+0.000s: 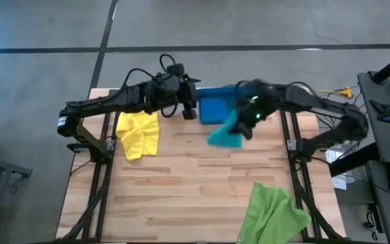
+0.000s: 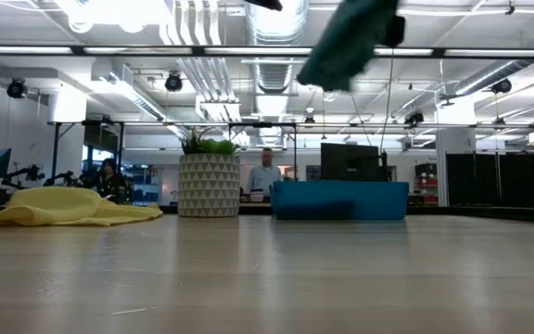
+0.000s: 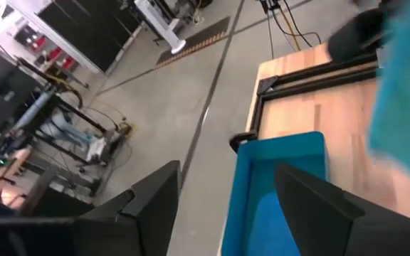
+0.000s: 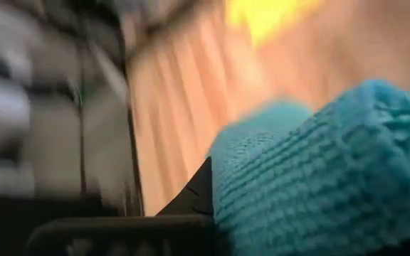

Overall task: Fold microfiber towels
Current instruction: Fold the light blue microfiber towel on top of the dark blue microfiber towel into the dark blue bin

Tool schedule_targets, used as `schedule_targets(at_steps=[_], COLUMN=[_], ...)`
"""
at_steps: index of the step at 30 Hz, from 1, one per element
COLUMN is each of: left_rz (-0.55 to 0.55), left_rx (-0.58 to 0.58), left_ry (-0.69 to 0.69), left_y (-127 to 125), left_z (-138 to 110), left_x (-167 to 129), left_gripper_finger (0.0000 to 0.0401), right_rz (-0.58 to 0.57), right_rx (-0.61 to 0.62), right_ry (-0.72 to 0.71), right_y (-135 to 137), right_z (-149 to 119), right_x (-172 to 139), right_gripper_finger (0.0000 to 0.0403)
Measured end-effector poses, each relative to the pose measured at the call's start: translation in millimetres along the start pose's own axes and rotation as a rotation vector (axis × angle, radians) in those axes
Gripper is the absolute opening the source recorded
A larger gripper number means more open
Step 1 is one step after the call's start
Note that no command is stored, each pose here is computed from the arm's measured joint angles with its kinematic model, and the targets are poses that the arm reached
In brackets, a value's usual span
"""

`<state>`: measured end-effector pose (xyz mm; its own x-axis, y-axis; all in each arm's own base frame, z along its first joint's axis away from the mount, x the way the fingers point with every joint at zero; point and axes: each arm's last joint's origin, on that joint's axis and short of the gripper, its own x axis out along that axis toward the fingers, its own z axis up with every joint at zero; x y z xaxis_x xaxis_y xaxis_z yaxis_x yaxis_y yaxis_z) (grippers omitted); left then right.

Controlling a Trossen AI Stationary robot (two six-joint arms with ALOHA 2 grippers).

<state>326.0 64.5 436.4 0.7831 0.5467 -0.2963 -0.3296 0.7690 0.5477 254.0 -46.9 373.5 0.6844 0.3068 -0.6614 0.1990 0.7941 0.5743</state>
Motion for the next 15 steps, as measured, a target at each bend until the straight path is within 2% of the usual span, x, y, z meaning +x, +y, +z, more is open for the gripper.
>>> schedule_targets(at_steps=[3, 5, 9, 13, 15], left_rz=[-0.012, -0.017, -0.020, -0.027, -0.035], left_rx=[-0.017, -0.035, -0.073, -0.114, -0.136], left_ry=[0.023, 0.034, 0.040, 0.055, 0.077], left_y=[-2.8, -3.4, -4.2, -4.8, -3.4], left_z=[-4.0, -5.2, -6.1, -7.4, -9.6], left_x=[1.2, 1.2, 1.0, -0.7, -5.7], left_gripper_finger=[0.0215, 0.0215, 0.0215, 0.0215, 0.0215], right_rz=[-0.144, -0.203, -0.198, -0.295, -0.302], right_rx=[-0.027, -0.065, -0.134, -0.191, -0.212], right_ry=[0.303, 0.418, 0.441, 0.442, 0.457], right_y=[-0.8, 2.5, 14.7, 14.2, 12.2], right_z=[-9.0, -12.4, -12.6, -12.6, -11.4], right_x=[11.8, 18.3, 22.2, 27.7, 32.3], right_gripper_finger=[0.0009, 0.0009, 0.0009, 0.0009, 0.0009])
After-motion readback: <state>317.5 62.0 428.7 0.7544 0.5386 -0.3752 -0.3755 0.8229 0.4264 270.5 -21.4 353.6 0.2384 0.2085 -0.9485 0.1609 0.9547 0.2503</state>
